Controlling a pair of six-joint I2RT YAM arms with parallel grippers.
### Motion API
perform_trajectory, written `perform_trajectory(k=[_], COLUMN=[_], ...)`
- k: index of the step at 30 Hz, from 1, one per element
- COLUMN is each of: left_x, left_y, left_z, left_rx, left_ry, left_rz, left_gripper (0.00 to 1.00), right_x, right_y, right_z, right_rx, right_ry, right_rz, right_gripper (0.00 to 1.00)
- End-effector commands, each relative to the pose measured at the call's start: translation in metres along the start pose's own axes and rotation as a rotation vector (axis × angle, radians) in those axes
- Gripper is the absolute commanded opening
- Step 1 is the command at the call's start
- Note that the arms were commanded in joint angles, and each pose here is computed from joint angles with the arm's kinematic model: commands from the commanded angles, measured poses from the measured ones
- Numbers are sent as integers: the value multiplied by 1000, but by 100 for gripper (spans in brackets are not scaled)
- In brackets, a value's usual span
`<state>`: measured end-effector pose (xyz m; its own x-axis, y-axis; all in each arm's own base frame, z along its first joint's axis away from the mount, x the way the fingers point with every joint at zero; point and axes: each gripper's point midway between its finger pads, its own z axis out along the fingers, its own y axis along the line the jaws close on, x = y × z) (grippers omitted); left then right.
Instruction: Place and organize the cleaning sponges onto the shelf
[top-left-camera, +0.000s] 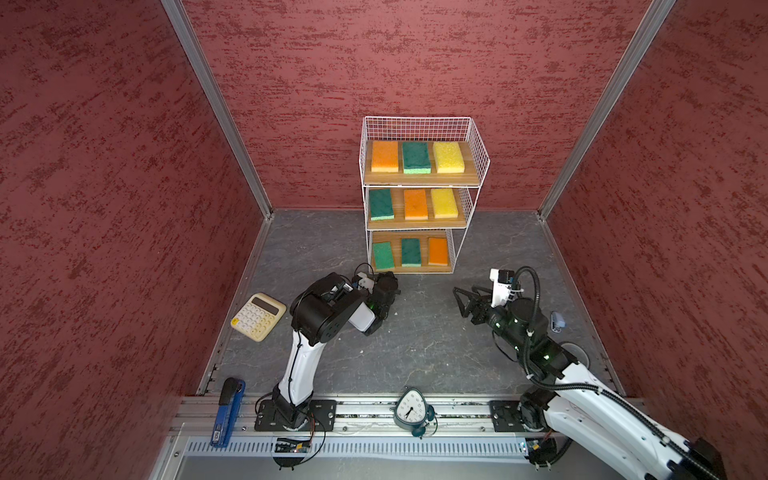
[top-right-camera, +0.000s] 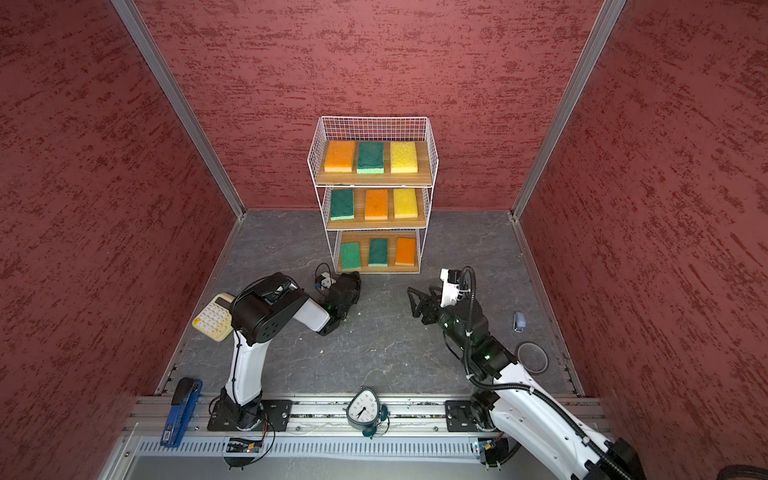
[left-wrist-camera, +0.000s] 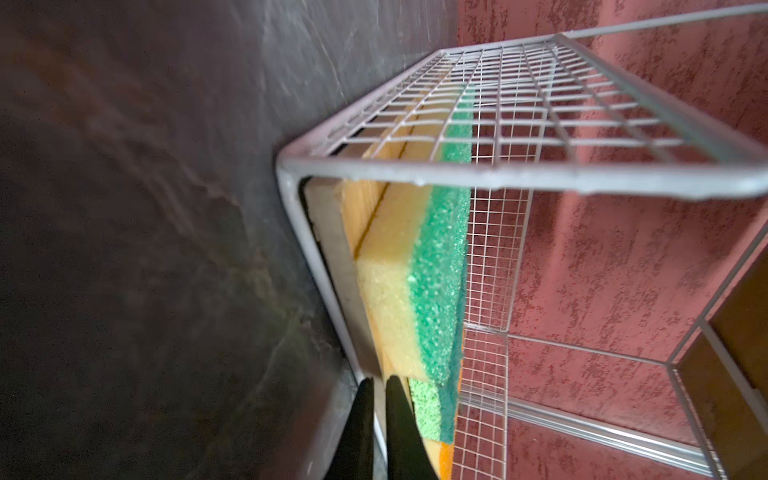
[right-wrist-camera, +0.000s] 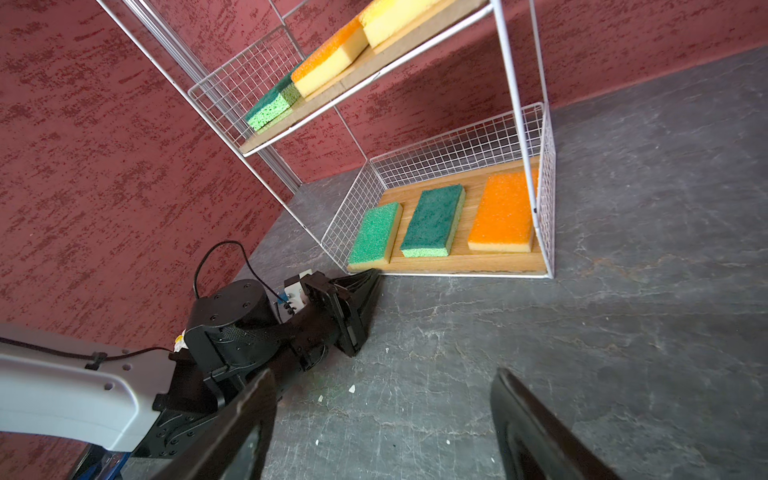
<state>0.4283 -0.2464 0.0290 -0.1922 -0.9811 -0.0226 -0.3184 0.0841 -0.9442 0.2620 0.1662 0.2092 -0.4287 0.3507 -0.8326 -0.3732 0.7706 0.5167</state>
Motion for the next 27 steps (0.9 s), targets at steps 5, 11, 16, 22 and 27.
perform_trajectory(k=[5, 11, 16, 22, 27], left_x=[-22, -33, -35, -41, -48], left_y=[85, 90, 95, 93, 93], left_z=[-6, -14, -10, -6, -4], left_rx=[-219, -224, -225, -227, -236], left_ry=[-85, -130, -132, -150, -180], left_rz=[18, 11, -5, -5, -15], left_gripper=[12, 12, 6, 4, 4], right_x=[-3, -3, -3, -3, -3], right_y=[3, 4, 4, 4, 3], right_z=[-2, -2, -2, -2, -2], right_rx=[-18, -22, -20, -19, -13], right_ry=[-17, -18, -18, -17, -15], right_rz=[1, -1, -1, -3, -6], right_gripper=[81, 82, 82, 82, 82])
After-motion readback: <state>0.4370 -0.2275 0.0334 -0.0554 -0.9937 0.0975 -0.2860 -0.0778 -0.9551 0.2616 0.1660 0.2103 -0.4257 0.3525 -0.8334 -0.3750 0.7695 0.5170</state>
